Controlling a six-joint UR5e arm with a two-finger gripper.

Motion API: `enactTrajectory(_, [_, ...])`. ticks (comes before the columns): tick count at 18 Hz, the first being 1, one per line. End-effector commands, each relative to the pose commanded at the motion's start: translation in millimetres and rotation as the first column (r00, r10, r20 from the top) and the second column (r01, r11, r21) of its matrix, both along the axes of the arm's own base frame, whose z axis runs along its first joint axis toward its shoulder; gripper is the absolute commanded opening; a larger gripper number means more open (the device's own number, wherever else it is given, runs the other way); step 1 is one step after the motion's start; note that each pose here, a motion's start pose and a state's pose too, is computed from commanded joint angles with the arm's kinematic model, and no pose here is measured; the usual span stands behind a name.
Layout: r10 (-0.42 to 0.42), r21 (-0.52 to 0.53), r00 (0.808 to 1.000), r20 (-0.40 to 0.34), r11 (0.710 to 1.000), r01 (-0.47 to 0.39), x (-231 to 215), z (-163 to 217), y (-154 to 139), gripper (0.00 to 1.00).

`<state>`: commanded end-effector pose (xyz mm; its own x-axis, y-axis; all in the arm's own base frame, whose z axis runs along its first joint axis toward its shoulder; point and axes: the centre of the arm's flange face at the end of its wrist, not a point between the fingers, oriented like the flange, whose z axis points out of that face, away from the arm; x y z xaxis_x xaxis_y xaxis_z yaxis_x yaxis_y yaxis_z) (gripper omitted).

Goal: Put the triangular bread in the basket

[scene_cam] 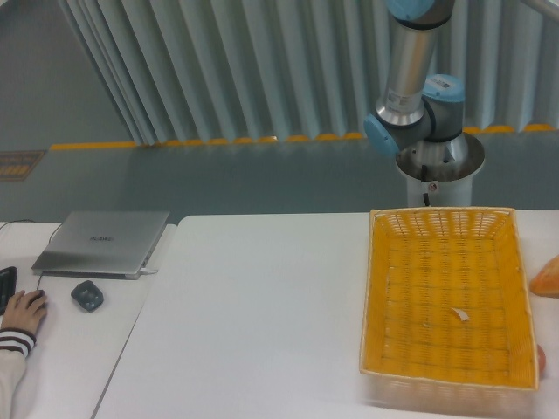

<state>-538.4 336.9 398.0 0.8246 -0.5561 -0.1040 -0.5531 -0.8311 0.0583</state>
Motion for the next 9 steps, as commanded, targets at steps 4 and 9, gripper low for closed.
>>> enactTrajectory(4, [0.000,-0.001,1.000,-0.002,1.000,0.000,0.3,0.9,-0.3,1.00])
enactTrajectory(9, [0.016,0.002,1.000,-0.011,1.000,-0.016,-2.4,2.4,-5.5,1.00])
